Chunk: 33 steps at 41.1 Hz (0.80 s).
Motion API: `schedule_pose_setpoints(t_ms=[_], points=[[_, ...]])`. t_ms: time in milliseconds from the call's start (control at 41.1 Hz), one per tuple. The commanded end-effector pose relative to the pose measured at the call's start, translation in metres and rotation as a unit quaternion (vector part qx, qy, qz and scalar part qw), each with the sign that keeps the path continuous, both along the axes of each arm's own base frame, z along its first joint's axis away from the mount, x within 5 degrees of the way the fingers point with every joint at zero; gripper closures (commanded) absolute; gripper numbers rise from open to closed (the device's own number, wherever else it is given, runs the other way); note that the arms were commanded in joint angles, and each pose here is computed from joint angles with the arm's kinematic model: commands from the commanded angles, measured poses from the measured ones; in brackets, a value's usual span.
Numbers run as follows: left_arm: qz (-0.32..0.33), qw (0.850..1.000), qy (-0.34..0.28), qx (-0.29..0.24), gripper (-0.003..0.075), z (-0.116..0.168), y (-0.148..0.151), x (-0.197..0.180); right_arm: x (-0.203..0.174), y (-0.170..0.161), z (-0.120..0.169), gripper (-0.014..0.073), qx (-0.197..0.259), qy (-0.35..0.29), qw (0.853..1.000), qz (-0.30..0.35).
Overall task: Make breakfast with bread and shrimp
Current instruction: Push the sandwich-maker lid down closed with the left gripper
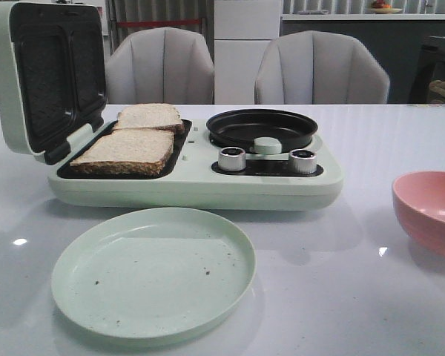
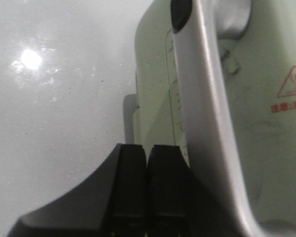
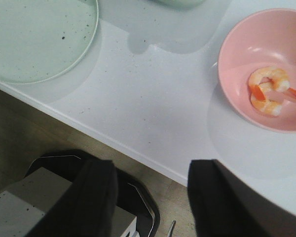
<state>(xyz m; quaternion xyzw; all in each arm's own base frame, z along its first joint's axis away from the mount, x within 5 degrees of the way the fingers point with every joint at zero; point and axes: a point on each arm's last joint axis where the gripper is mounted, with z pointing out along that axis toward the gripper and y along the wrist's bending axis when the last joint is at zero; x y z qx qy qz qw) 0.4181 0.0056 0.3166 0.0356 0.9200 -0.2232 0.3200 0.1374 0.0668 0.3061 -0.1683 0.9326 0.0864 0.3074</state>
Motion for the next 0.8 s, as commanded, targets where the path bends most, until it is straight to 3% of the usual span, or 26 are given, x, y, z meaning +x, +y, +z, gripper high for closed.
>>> schedule_pose_setpoints(t_ms=[0,341,779], points=[[-0.013,0.998,-0.054,-0.032,0.0621,0.038,-0.019,-0.009,0.003,0.001,0.012,0.0153,0.011,-0.04,0.999,0.001],[-0.066,0.991,-0.112,-0.009,0.0621,0.055,-0.067,-0.046,0.003,0.001,0.012,0.0153,0.011,-0.04,0.999,0.001],[-0.204,0.959,-0.196,0.027,0.062,0.063,-0.124,-0.171,0.003,0.001,0.012,0.0153,0.011,-0.04,0.999,0.001]])
